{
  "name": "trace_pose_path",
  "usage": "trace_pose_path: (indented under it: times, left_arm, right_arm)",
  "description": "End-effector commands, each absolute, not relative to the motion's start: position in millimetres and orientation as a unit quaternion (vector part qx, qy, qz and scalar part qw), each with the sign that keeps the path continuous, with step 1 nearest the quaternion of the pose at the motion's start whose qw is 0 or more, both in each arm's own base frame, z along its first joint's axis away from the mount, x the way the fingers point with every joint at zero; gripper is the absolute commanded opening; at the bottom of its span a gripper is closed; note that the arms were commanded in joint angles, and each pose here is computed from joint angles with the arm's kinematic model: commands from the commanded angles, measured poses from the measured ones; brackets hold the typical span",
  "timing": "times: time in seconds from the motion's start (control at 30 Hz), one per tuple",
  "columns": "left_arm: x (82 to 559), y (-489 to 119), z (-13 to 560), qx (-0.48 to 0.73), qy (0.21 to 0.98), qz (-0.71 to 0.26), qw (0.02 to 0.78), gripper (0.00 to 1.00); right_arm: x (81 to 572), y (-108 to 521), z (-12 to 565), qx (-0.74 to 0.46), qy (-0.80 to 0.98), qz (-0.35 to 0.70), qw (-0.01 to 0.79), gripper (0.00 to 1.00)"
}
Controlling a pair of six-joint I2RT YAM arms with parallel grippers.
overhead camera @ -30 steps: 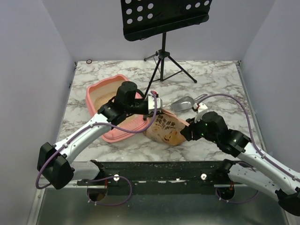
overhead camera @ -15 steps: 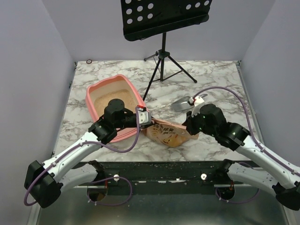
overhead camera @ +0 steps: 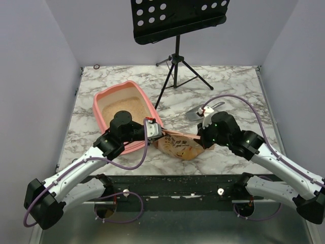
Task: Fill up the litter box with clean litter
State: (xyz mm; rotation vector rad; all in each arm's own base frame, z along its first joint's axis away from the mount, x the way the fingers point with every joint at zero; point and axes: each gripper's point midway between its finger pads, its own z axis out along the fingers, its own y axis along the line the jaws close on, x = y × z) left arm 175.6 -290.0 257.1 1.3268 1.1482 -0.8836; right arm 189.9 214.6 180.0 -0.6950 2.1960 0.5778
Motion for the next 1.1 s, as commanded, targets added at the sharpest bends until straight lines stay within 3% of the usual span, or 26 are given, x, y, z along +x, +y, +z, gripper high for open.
trace_pose_path:
  times: [0.0,0.23,0.77,0.8,0.83,0.87,0.93,1.07]
  left_arm:
    - [174,-292,267,0.557,0.464,-0.377,0.576,0.00]
    - [169,-292,267,0.560,0.459,-0.381,0.574,0.00]
    - [148,-292,266,0.572,0.439,-0.386,0.575,0.00]
    - [148,-292,267,0.572,0.439,-0.386,0.575,0.00]
    - [147,-292,267,0.572,0.438,-0.385,0.577,0.00]
    - [148,-292,267,0.572,0.438,-0.385,0.577,0.00]
    - [148,-292,268,0.571,0.439,-0.383,0.578,0.00]
    - [149,-291,268,0.571,0.440,-0.379,0.580,0.00]
  right_arm:
    - [173,216,197,-0.303,0.845,0.253,0.362,0.01]
    - [150,218,190,-0.358,0.841,0.269,0.303,0.01]
    - [187,253,130,-0.348,0.862,0.253,0.269,0.01]
    - [188,251,128,-0.344,0.865,0.247,0.269,0.05]
    - [190,249,124,-0.337,0.869,0.239,0.271,0.14]
    - [193,246,121,-0.327,0.874,0.229,0.276,0.30]
    - [203,239,118,-0.298,0.885,0.204,0.295,0.47]
    - [222,228,124,-0.244,0.893,0.170,0.337,0.52]
